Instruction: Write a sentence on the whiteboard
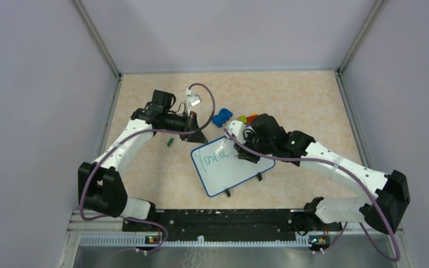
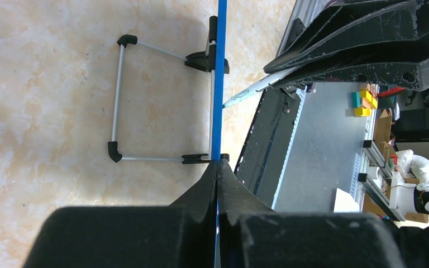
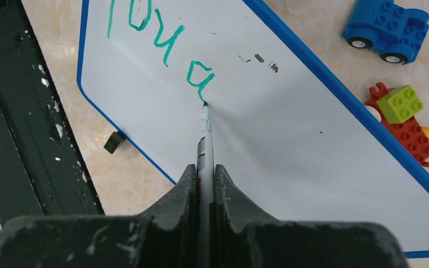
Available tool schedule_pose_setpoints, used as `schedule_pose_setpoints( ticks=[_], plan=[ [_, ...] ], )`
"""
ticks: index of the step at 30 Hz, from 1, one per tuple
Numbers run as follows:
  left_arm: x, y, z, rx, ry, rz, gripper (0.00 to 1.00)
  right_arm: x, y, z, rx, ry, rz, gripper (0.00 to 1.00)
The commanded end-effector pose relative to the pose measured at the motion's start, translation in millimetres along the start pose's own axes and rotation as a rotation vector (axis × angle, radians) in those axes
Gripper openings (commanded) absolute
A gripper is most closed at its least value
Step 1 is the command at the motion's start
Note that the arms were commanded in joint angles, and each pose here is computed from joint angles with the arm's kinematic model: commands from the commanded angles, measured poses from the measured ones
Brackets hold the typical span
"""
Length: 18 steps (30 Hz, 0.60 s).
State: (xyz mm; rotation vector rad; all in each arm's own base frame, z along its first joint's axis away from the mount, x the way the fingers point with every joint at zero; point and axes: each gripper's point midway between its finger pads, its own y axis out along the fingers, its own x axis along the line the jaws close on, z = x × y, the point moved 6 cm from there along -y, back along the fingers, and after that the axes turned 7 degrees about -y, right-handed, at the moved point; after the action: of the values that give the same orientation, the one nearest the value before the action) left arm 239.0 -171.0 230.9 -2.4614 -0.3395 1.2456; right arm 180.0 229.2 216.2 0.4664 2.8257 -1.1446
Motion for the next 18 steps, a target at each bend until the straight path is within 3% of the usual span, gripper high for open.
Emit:
schedule_pose_setpoints(
  ticks=[1,18],
  plan=[
    [0,3,0,0.004,0.005,0.01,0.0,-13,-22,-21,-0.062,-0.028,0.071,0.0],
    [-1,3,1,0.005,0.006,0.012,0.0,-21,-16,-37,-0.113,-0.014,0.094,0.0]
  ],
)
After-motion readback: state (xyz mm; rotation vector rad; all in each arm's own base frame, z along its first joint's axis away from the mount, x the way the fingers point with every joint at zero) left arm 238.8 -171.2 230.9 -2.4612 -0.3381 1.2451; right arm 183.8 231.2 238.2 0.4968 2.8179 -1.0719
